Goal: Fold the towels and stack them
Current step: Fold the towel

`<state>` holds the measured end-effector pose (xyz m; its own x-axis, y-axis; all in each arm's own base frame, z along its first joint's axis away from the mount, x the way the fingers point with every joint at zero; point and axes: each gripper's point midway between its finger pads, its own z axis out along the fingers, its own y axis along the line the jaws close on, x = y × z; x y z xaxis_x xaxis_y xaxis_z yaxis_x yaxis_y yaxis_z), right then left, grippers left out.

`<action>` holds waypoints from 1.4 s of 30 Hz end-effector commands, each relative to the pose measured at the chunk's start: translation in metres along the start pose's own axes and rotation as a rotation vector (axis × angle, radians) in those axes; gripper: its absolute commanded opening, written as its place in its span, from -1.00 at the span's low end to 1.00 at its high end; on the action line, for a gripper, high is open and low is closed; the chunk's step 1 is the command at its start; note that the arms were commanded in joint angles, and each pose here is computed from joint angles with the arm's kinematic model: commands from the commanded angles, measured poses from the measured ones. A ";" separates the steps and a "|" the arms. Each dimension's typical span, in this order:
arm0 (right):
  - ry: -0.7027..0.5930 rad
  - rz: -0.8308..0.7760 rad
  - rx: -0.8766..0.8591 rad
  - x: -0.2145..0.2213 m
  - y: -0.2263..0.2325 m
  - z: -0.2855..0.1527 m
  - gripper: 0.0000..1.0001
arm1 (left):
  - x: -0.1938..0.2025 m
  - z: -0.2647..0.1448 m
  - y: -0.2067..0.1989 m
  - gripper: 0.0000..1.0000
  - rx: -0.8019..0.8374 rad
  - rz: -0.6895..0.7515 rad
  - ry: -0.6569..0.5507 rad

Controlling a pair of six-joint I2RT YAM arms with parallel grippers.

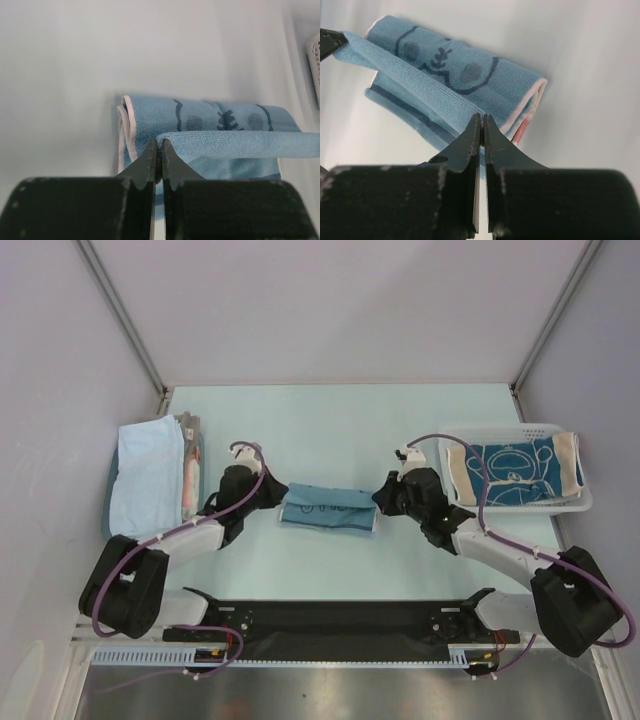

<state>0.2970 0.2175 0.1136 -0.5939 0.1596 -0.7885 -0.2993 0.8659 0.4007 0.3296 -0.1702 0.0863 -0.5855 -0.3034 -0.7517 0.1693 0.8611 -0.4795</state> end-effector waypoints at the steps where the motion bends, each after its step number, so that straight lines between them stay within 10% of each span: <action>1: -0.027 0.003 0.036 -0.002 -0.006 -0.005 -0.95 | -0.008 -0.006 -0.001 -1.00 -0.004 0.008 -0.058; 18: 0.032 0.028 0.022 0.040 -0.007 -0.008 -0.92 | 0.014 -0.016 0.003 -0.92 -0.002 0.010 -0.044; 27: 0.041 0.037 0.017 0.043 -0.006 -0.013 -0.56 | 0.009 -0.032 -0.004 -0.39 0.024 0.010 -0.085; 42: 0.027 0.043 0.035 0.029 0.000 -0.023 -0.34 | -0.007 -0.038 -0.041 -0.17 0.060 0.032 -0.005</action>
<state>0.2527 0.2088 0.0838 -0.6605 0.1526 -0.7352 -0.2598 0.8722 0.4144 0.3033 -0.1699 0.1299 -0.5285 -0.3102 -0.7902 0.1972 0.8605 -0.4698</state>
